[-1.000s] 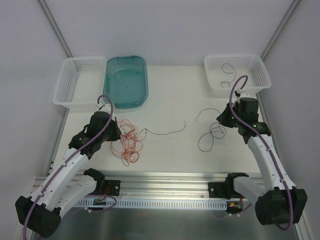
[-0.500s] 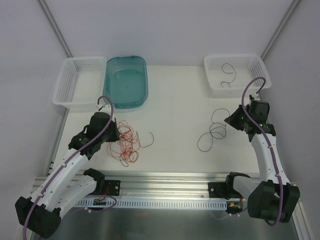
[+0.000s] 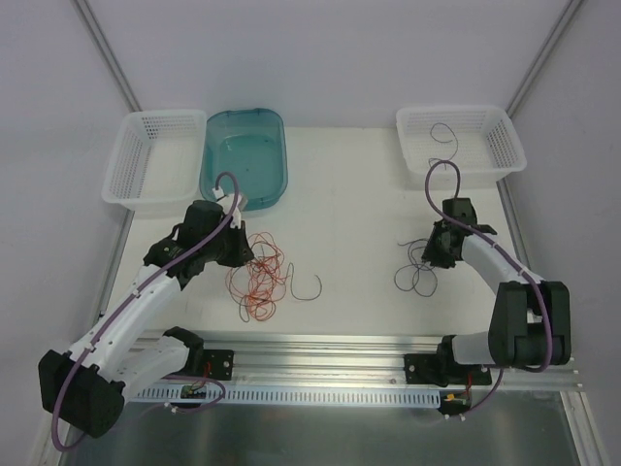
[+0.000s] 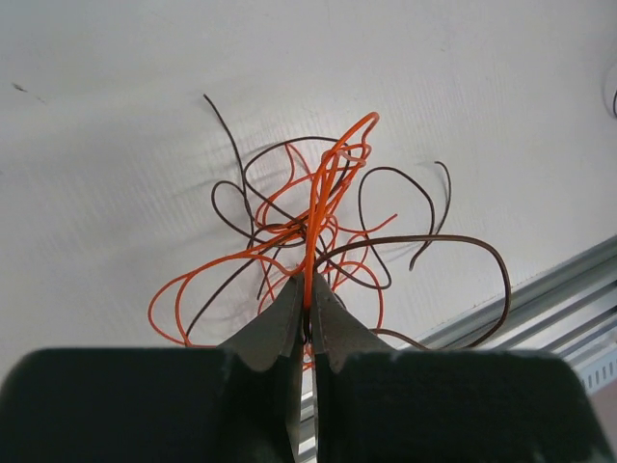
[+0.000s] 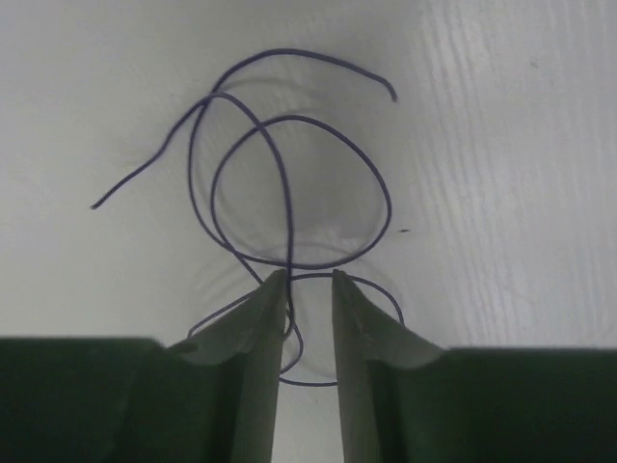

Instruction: Untangle the cables

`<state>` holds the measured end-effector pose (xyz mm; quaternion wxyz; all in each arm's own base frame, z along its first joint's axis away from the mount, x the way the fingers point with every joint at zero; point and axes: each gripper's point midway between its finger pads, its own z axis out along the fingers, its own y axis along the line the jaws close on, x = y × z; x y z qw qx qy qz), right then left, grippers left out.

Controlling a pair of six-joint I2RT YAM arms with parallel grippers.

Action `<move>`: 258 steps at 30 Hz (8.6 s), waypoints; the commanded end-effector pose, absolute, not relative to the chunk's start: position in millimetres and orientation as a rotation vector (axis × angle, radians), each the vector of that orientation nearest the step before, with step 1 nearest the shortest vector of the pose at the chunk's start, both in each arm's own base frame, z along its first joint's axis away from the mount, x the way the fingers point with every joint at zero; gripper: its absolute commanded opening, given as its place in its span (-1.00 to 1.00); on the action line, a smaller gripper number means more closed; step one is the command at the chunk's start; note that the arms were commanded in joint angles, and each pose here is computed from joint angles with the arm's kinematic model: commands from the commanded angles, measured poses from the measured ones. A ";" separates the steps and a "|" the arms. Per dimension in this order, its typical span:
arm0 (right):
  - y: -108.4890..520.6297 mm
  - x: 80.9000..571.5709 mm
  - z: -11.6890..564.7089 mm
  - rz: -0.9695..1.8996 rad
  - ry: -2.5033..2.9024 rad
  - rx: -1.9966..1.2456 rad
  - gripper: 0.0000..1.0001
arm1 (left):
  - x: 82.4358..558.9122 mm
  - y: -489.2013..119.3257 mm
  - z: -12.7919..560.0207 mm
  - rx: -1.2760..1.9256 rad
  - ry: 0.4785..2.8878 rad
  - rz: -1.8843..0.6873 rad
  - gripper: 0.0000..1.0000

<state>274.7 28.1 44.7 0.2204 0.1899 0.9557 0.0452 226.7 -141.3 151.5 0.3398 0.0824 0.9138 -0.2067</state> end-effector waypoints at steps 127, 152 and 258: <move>370.8 246.3 117.5 0.916 2.386 -0.287 0.79 | 232.3 -122.0 141.0 0.211 2.326 -0.446 -0.98; 234.3 289.4 90.4 0.395 2.445 -0.018 -0.99 | 238.2 -103.0 140.4 0.134 2.303 -0.324 -0.98; 289.3 199.3 266.9 1.049 2.046 -0.632 -0.32 | 232.5 -272.4 218.9 0.301 1.815 -0.784 -1.00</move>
